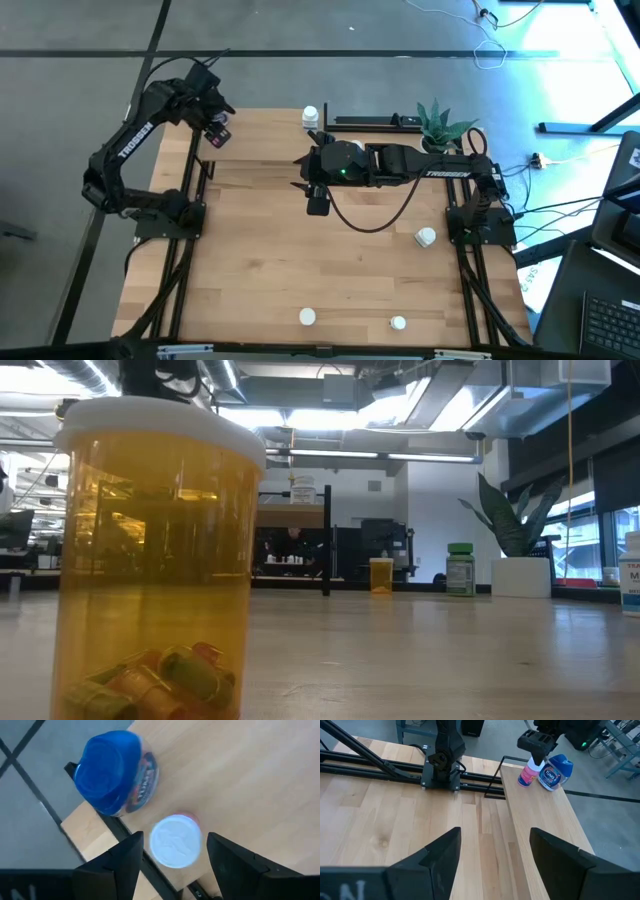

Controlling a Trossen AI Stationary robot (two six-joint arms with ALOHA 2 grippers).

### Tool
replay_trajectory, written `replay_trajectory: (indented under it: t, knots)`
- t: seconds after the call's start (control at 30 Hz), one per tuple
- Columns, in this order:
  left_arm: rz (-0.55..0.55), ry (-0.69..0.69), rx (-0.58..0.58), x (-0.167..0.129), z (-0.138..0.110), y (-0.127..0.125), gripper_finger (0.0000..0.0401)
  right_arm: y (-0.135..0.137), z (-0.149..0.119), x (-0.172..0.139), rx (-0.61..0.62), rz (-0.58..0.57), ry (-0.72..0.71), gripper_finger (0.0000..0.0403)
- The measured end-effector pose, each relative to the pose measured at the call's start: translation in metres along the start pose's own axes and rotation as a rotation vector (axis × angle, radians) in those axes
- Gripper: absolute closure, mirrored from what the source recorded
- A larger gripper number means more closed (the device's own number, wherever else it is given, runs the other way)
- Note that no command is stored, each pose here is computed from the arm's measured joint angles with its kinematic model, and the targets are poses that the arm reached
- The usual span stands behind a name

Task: Pick and place medicine bottles onto shelf by color
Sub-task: Put the pink pill bottle on the shelf, then put the white pill bottle on the shelf

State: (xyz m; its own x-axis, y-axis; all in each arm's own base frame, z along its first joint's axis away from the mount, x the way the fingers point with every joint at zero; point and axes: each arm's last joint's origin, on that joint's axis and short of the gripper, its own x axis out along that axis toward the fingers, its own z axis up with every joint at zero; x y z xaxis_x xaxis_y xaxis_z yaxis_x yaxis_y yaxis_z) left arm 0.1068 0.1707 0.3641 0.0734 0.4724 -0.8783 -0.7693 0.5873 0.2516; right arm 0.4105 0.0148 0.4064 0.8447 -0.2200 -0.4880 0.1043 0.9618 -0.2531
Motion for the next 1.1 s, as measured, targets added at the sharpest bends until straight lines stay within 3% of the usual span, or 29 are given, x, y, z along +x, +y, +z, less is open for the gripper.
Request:
replay_trajectory:
  t: [0.17,0.4,0.67,1.1]
  knots:
    - [-0.132,-0.104,0.042,-0.017,-0.005,-0.012,0.0188,0.0,0.0,0.0,0.0,0.0,0.0,0.0164]
    - [-0.147,-0.221,0.136,-0.048,-0.022,-0.033,0.019,0.0,0.0,0.0,0.0,0.0,0.0,0.0164]
    - [-0.25,-0.365,0.187,-0.08,-0.05,-0.047,0.019,0.0,0.0,0.0,0.0,0.0,0.0,0.0164]
    - [-0.47,-0.304,0.426,-0.058,-0.079,-0.097,0.0192,0.0,0.0,0.0,0.001,0.0,-0.004,0.0164]
